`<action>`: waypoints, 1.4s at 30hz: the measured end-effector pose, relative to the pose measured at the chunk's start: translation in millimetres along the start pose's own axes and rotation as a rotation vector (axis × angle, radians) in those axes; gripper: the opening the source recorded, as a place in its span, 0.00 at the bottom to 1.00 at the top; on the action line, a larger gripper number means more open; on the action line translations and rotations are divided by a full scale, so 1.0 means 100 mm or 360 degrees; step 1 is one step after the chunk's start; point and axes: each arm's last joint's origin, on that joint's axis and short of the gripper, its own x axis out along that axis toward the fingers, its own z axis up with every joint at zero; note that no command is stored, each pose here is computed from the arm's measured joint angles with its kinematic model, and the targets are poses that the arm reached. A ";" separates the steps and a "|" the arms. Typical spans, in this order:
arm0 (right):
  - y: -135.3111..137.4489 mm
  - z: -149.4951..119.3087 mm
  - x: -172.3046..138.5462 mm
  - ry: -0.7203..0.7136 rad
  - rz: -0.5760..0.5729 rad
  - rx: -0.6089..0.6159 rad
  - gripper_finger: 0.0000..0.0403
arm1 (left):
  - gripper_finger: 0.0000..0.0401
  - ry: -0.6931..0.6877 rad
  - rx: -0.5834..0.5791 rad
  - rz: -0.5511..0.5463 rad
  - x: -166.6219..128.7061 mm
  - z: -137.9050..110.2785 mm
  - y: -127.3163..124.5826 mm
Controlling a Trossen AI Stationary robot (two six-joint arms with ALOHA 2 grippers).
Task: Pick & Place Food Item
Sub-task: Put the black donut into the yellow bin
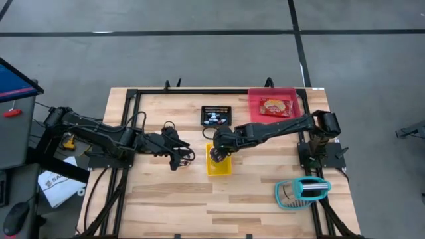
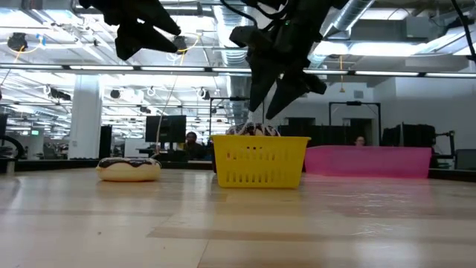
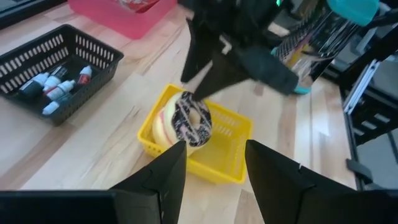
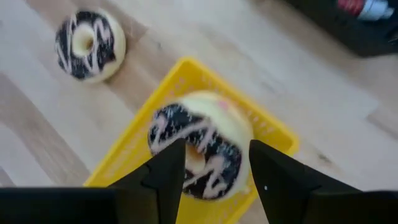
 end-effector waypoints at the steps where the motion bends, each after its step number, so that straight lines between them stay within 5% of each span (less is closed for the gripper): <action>1: -0.01 0.02 -0.03 -0.0016 0.0002 0.0010 0.42 | 0.40 0.0012 0.0006 0.0007 0.00 -0.01 0.00; 8: -0.17 0.15 -0.30 -0.0134 -0.0056 0.0055 0.42 | 0.40 0.0193 0.0011 0.0138 -0.01 -0.12 0.09; 16: -0.29 0.16 -0.56 -0.0202 -0.0141 0.0051 0.42 | 0.40 0.0605 -0.0238 0.0570 -0.03 -0.34 0.39; 27: -0.24 0.07 -0.59 -0.0179 -0.0151 0.0052 0.42 | 0.48 0.1062 -0.0062 0.0658 0.54 -0.70 0.42; 42: -0.14 -0.14 -0.66 -0.0129 -0.0160 0.0047 0.42 | 0.48 0.0984 -0.0104 0.0610 0.71 -0.69 0.45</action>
